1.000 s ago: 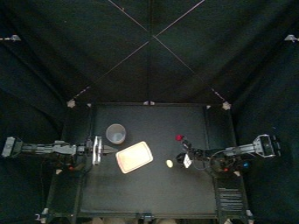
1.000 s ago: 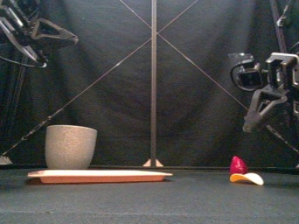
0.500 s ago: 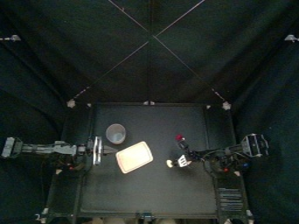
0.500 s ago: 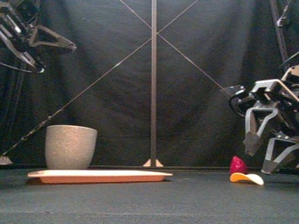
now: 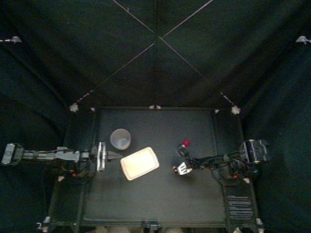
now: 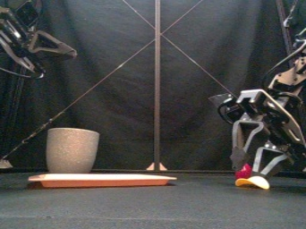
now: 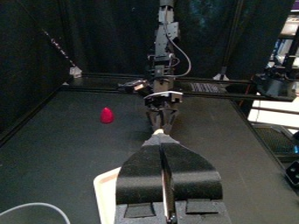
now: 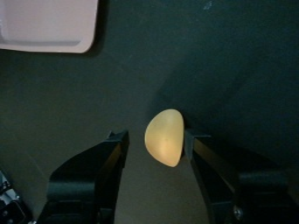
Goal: Pick the chip then place it on the pink plate
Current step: Pick the chip
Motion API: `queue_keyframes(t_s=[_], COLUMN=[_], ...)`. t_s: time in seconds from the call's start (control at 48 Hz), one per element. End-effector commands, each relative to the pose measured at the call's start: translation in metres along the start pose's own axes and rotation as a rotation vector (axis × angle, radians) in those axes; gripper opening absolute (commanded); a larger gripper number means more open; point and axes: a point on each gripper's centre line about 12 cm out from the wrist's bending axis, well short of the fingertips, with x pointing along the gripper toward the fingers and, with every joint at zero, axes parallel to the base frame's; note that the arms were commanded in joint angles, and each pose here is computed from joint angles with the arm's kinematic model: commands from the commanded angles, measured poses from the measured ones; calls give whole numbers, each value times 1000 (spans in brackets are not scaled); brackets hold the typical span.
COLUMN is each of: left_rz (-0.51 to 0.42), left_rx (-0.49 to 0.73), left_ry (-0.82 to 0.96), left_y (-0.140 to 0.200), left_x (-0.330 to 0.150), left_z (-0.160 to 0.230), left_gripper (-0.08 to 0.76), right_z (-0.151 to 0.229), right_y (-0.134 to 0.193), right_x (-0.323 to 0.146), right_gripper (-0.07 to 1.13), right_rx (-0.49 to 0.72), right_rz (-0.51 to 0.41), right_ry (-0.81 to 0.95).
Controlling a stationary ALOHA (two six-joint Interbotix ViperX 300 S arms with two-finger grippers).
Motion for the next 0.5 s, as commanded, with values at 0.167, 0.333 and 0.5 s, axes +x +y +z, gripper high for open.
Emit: queue_keyframes(t_s=[0.167, 0.333, 0.5], left_rz=[4, 5, 6], left_rx=[-5, -5, -6], left_ry=[-8, -6, -8], left_y=[1, 1, 1], left_x=[1, 0, 0], left_z=[2, 2, 2], left_gripper=[-6, -6, -6], right_z=[-5, 0, 14], right_y=[8, 18, 42], right_x=[-1, -1, -2], right_gripper=[631, 506, 427], right_rx=[-10, -37, -110], right_rz=[3, 28, 88], right_ry=[33, 20, -16])
